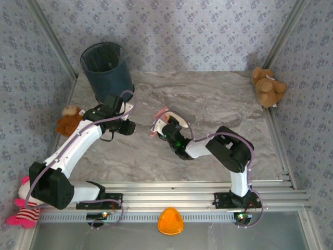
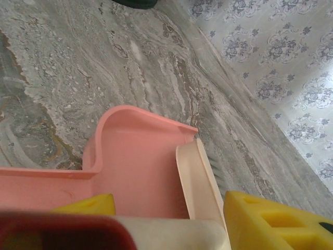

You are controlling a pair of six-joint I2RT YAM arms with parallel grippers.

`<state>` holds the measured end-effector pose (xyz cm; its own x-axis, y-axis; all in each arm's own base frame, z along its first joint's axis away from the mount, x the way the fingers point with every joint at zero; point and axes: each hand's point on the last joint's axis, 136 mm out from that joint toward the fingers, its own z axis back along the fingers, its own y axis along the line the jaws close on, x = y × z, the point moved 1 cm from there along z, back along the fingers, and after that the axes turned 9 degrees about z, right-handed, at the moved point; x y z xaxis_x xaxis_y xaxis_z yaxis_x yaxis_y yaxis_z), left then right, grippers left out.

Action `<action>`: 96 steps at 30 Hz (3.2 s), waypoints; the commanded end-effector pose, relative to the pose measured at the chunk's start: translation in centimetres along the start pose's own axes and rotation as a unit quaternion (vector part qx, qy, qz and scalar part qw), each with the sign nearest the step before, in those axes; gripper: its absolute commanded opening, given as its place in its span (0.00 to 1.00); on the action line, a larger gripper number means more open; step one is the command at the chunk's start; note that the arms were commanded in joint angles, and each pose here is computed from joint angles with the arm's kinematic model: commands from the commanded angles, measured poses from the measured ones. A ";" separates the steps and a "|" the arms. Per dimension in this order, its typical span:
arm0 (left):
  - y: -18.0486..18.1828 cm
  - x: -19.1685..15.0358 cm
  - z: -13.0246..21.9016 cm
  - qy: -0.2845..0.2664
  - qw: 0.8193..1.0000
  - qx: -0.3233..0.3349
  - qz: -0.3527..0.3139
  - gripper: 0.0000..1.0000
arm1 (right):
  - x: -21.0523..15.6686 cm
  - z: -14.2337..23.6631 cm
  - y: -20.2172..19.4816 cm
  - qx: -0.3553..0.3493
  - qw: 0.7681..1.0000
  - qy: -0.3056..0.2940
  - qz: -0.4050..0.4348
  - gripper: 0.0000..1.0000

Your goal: Sweep away the paper scraps from the table

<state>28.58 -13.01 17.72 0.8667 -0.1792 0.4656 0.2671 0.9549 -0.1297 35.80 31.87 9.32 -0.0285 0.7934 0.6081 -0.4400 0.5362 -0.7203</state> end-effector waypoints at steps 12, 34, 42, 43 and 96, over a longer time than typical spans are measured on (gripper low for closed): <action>0.2 -0.1 -0.1 0.004 1.000 0.003 -0.006 0.46 | -0.8 1.9 0.5 0.003 1.000 0.009 -0.027 0.72; 0.2 -0.2 -0.1 0.006 1.000 0.000 -0.007 0.47 | -4.4 6.4 1.1 0.037 0.996 0.057 -0.058 0.90; 0.1 -0.2 -0.2 0.009 1.000 -0.002 -0.007 0.47 | -6.0 8.8 0.2 0.027 0.993 0.086 -0.075 0.91; 0.1 -0.2 -0.2 0.009 1.000 -0.002 -0.007 0.47 | -6.2 9.1 0.0 0.025 0.993 0.089 -0.079 0.91; 15.7 3.1 -4.7 -0.283 0.907 0.292 0.108 0.48 | -24.0 11.8 -19.4 -0.251 0.898 0.241 -0.269 0.93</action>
<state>36.47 0.51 12.63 0.5231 -0.0142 0.8522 -0.3011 0.9323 0.2003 33.60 -1.13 12.60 0.5461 0.3296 0.7702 0.2106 0.8358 -0.5071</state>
